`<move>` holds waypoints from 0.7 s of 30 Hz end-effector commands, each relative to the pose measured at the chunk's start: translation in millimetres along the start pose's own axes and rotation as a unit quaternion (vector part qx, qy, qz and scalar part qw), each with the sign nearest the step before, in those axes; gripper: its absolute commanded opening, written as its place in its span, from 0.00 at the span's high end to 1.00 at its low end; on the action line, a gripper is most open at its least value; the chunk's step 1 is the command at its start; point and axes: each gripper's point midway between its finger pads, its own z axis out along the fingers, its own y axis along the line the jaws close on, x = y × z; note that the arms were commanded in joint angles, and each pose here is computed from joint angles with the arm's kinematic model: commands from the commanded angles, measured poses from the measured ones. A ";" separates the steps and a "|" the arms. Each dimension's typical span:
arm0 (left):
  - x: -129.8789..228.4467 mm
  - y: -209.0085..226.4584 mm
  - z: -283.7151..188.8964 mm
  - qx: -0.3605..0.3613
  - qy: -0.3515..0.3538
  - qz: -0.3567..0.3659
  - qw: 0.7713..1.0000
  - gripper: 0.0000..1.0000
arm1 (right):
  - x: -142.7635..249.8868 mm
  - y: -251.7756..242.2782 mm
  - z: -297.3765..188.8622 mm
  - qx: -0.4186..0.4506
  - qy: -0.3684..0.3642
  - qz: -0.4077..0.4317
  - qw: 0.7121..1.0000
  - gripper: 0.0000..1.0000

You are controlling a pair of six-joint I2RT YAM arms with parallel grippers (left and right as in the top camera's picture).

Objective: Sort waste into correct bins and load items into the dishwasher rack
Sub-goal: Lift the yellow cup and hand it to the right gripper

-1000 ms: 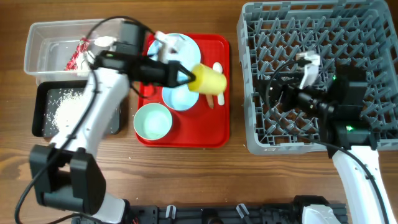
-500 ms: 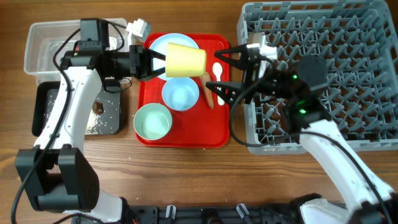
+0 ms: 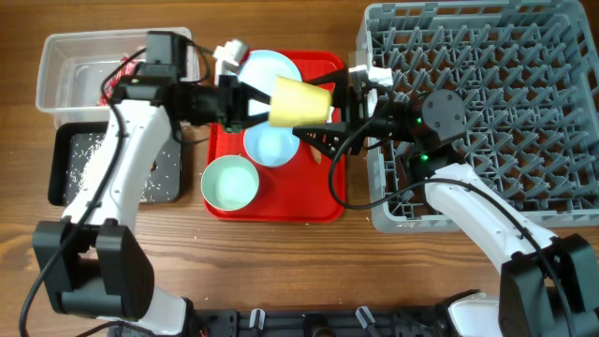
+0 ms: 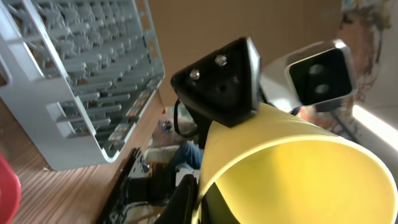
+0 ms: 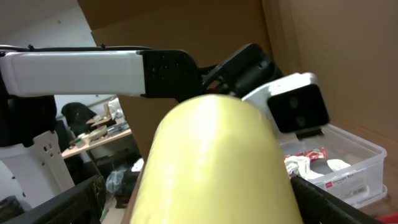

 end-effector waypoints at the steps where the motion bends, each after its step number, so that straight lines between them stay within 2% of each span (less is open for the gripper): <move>1: 5.2 -0.8 11.6 -0.021 0.011 0.008 1.000 0.96 | -0.8 0.5 3.2 -0.005 0.000 0.003 1.000 0.07; 4: 5.5 1.0 12.1 -0.027 0.011 0.007 1.000 0.96 | -0.8 0.5 3.2 -0.005 0.000 0.004 1.000 0.13; 9: 3.8 2.2 9.4 -0.029 0.007 0.006 1.000 0.96 | 0.4 -0.5 3.2 -0.004 0.002 0.008 1.000 0.35; 17: 3.0 1.9 9.5 -0.029 0.006 0.010 1.000 0.96 | 8.0 -4.8 3.1 0.003 0.013 0.032 0.999 0.36; 21: 1.6 1.7 8.6 -0.029 0.004 0.013 0.999 0.96 | 13.1 -4.2 2.9 -0.002 0.023 0.035 0.999 0.26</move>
